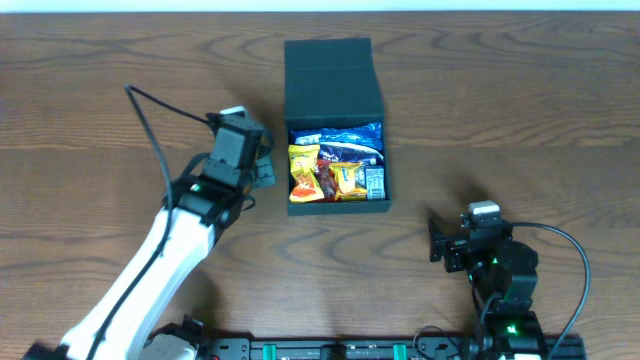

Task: Pack container

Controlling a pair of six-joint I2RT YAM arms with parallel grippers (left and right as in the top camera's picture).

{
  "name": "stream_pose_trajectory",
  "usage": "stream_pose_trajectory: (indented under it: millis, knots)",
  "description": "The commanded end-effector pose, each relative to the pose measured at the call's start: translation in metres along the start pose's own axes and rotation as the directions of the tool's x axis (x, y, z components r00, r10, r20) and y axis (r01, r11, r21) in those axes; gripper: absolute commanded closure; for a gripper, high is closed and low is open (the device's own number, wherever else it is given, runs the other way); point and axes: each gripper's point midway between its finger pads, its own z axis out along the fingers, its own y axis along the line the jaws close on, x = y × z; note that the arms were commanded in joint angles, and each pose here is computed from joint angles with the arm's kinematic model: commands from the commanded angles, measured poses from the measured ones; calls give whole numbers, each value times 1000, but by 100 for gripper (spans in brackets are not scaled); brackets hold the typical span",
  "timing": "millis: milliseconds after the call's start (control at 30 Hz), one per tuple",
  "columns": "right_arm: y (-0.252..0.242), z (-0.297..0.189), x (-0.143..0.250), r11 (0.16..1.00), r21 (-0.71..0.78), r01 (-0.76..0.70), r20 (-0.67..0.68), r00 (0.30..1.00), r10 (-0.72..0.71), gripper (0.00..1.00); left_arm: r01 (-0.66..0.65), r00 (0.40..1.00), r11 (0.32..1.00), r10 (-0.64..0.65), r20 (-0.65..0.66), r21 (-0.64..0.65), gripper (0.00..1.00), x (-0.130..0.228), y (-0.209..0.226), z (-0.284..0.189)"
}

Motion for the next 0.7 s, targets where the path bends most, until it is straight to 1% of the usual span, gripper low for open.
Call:
stream_pose_trajectory:
  millis: [0,33,67,100,133,167,233,267,300,333,367,467,500,567,600,633,667]
  knots:
    - [-2,0,1,1000,9,-8,1,1000,8,1,-96,991,995,96,96,-6,79,-25,6,-31]
    - [-2,0,1,1000,8,-8,1,1000,8,1,-114,987,993,114,110,-6,74,-28,10,-40]
    - [-2,0,1,1000,8,-8,1,1000,8,1,-157,980,988,156,120,-4,61,-29,13,-49]
    - [-2,0,1,1000,8,-8,1,1000,8,1,-211,970,977,209,123,4,42,-29,14,-54]
    - [-2,0,1,1000,8,-8,1,1000,8,1,-255,960,967,251,122,12,34,-28,15,-58]
    - [-2,0,1,1000,8,-8,1,1000,8,1,-325,940,945,320,118,31,32,-24,16,-62]
    - [-2,0,1,1000,9,-8,1,1000,8,1,-392,917,918,384,107,65,22,-15,18,-67]
    - [-2,0,1,1000,8,-8,1,1000,8,1,-391,918,918,384,98,64,16,-11,23,-67]
    - [-2,0,1,1000,8,-8,1,1000,8,1,-383,921,922,377,94,55,16,-9,28,-68]
    - [-2,0,1,1000,9,-8,1,1000,8,1,-387,919,921,382,98,42,13,-6,35,-70]
    - [-2,0,1,1000,9,-8,1,1000,8,1,-379,920,925,373,120,31,4,-6,40,-70]
    - [-2,0,1,1000,9,-8,1,1000,8,1,-263,952,965,257,164,15,5,2,56,-71]
    - [-2,0,1,1000,9,-8,1,1000,8,1,-245,952,970,243,185,-13,5,4,65,-69]
    - [-2,0,1,1000,8,-8,1,1000,8,1,-213,949,969,236,209,-125,5,9,90,-64]
    - [-2,0,1,1000,8,-8,1,1000,8,1,-170,944,943,240,228,-288,5,11,122,-62]
    - [-2,0,1,1000,8,-8,1,1000,8,1,-156,945,922,244,220,-355,5,18,137,-60]
    - [-2,0,1,1000,8,-8,1,1000,8,1,-156,945,912,250,210,-379,5,28,145,-54]
